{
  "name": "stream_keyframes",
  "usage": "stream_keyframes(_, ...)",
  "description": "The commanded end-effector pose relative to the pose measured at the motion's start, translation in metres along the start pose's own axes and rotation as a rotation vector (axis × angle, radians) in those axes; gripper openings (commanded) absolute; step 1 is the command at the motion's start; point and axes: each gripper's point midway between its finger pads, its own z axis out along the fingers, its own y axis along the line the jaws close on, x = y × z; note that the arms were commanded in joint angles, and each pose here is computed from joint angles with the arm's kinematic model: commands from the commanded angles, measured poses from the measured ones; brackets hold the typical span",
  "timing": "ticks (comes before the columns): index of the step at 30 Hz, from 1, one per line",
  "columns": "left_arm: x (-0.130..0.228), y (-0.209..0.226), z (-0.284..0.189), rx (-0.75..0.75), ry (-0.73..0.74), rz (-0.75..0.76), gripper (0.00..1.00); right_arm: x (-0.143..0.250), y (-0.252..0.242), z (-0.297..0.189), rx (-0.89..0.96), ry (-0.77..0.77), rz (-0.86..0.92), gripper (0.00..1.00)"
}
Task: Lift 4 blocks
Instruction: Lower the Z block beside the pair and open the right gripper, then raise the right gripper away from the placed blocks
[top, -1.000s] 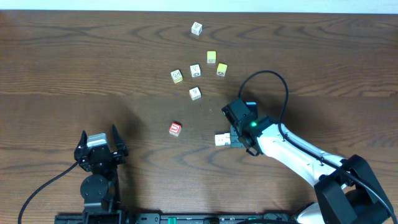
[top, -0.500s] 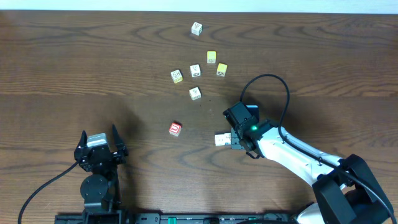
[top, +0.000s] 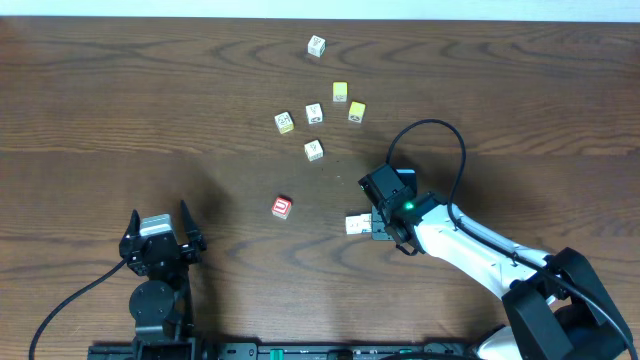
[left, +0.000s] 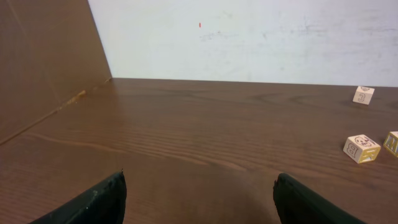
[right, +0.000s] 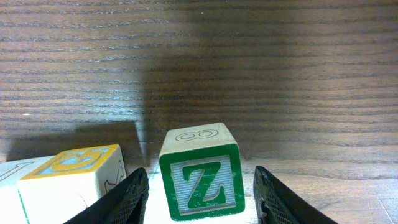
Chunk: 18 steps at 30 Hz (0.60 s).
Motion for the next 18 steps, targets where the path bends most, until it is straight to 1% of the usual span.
stream_keyframes(1, 0.018, 0.001, 0.001, -0.007, 0.052, 0.025, 0.76, -0.002, -0.004, 0.002, 0.025, -0.019, 0.008, 0.52)
stream_keyframes(3, 0.018, 0.001, 0.001, -0.007, 0.052, 0.025, 0.76, -0.005, -0.004, 0.002, 0.026, -0.032, 0.01, 0.5)
stream_keyframes(10, 0.018, 0.001, 0.001, -0.007, 0.052, 0.025, 0.76, -0.014, -0.013, 0.004, 0.032, -0.045, 0.045, 0.5)
stream_keyframes(18, 0.018, 0.001, 0.001, -0.007, 0.052, 0.025, 0.76, -0.027, -0.023, 0.006, 0.024, -0.061, 0.053, 0.43)
